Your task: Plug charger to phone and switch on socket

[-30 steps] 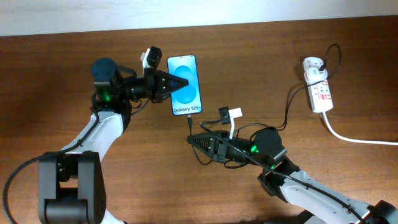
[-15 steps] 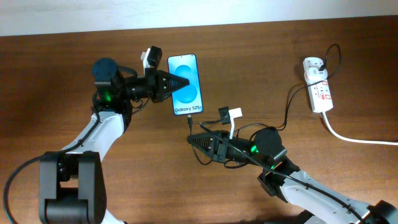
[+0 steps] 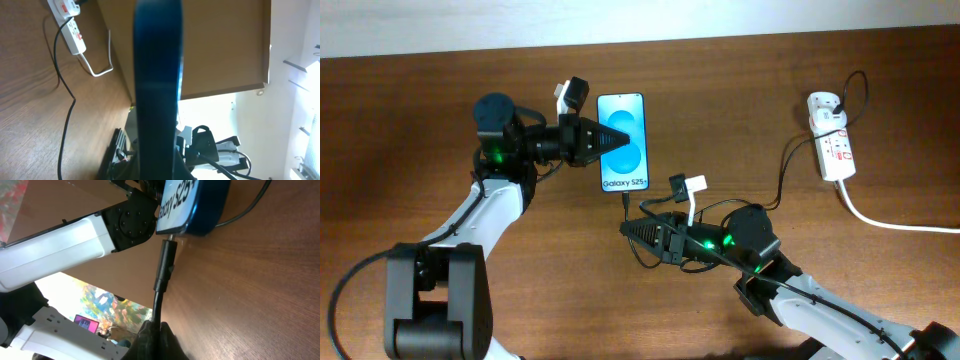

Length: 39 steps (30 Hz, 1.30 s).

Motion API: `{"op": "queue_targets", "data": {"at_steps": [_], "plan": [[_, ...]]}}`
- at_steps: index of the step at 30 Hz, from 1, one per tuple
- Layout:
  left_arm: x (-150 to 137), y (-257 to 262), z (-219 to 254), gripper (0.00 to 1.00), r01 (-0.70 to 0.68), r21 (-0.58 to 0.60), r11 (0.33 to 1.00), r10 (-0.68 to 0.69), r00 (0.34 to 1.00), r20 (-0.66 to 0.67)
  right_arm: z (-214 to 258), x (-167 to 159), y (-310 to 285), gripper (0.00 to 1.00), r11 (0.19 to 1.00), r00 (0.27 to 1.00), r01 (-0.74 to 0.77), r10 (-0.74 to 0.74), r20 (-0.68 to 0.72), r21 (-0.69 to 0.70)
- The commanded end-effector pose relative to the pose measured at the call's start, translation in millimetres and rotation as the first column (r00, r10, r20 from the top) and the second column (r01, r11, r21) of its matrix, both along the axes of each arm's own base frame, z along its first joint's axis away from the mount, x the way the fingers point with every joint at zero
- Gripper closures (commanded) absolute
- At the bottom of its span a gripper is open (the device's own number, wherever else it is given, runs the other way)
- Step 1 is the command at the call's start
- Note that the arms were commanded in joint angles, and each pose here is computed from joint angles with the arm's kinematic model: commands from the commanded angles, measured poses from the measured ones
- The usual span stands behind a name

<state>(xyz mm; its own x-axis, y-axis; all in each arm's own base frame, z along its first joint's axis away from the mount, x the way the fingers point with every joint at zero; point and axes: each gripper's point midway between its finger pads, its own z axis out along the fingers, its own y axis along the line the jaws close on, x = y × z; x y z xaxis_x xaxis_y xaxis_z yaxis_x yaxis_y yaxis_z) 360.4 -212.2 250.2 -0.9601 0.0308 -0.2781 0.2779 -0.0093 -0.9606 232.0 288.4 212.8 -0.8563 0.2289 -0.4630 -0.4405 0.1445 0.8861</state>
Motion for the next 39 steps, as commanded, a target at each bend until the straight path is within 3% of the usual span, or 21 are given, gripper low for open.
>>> {"op": "queue_targets", "data": {"at_steps": [1, 3, 8, 12, 15, 19, 23, 26, 29, 30, 32, 33, 36, 39], "plan": [[-15.0, -1.1, 8.9, 1.00, 0.087, -0.002, 0.996, -0.087, 0.994, 0.066, 6.8, 15.6, -4.3, 0.95, 0.997, 0.996, 0.082, -0.082, 0.036, 0.006], [-14.9, -0.9, 8.9, 1.00, 0.086, -0.002, 0.996, -0.086, 0.994, 0.066, 6.5, 13.0, -3.4, 0.88, 0.998, 0.997, 0.066, -0.066, 0.039, 0.005], [-5.8, 5.9, 9.1, 1.00, 0.038, -0.003, 0.999, -0.038, 0.997, 0.066, 6.6, 1.8, 0.1, 0.79, 1.000, 0.999, -0.002, 0.002, 0.048, 0.003], [0.5, 17.0, 9.1, 1.00, 0.007, -0.003, 1.000, -0.006, 0.997, 0.074, 5.1, 1.2, 0.0, 0.59, 1.000, 0.992, -0.007, 0.011, 0.126, -0.025], [0.8, 17.5, 9.1, 1.00, 0.005, -0.003, 1.000, -0.004, 0.996, 0.088, 3.3, 22.0, -18.9, 0.48, 0.997, 0.990, 0.064, -0.059, 0.128, -0.033], [0.8, 17.5, 9.1, 1.00, 0.005, -0.003, 1.000, -0.004, 0.996, 0.088, -14.9, 61.0, -59.4, 0.46, 0.966, 0.961, 0.221, -0.193, 0.196, -0.132], [0.8, 17.5, 9.1, 1.00, 0.005, -0.003, 1.000, -0.004, 0.996, 0.088, 9.2, 82.3, -72.1, 0.46, 0.953, 0.941, 0.256, -0.207, 0.266, -0.163], [0.8, 17.5, 9.1, 1.00, 0.005, -0.003, 1.000, -0.004, 0.996, 0.088, 8.4, 86.0, -83.0, 0.46, 0.886, 0.945, 0.290, -0.205, 0.256, -0.361], [0.8, 17.5, 9.1, 1.00, 0.005, -0.004, 1.000, -0.004, 0.995, 0.104, 33.9, 64.8, -90.5, 0.36, 0.771, 0.935, 0.338, -0.210, 0.284, -0.540], [0.8, 17.5, 9.1, 1.00, 0.005, -0.004, 1.000, -0.004, 0.995, 0.104, 45.4, 53.8, -83.8, 0.35, 0.763, 0.933, 0.338, -0.195, 0.302, -0.551], [0.8, 17.5, 9.1, 1.00, 0.005, -0.004, 1.000, -0.004, 0.995, 0.104, 55.4, 28.8, -59.4, 0.21, 0.780, 0.935, 0.301, -0.129, 0.330, -0.548], [0.8, 17.5, 9.1, 1.00, 0.005, -0.004, 1.000, -0.004, 0.995, 0.104, 47.2, 20.4, -49.0, 0.20, 0.745, 0.932, 0.317, -0.129, 0.339, -0.587], [0.8, 17.5, 9.1, 1.00, 0.005, -0.004, 1.000, -0.005, 0.995, 0.104, 25.1, 21.3, -36.8, 0.30, 0.630, 0.906, 0.405, -0.178, 0.384, -0.663], [0.8, 17.5, 9.1, 1.00, 0.005, -0.004, 1.000, -0.005, 0.995, 0.103, 3.7, 16.7, -7.6, 0.32, 0.623, 0.920, 0.367, -0.135, 0.368, -0.690]]}}
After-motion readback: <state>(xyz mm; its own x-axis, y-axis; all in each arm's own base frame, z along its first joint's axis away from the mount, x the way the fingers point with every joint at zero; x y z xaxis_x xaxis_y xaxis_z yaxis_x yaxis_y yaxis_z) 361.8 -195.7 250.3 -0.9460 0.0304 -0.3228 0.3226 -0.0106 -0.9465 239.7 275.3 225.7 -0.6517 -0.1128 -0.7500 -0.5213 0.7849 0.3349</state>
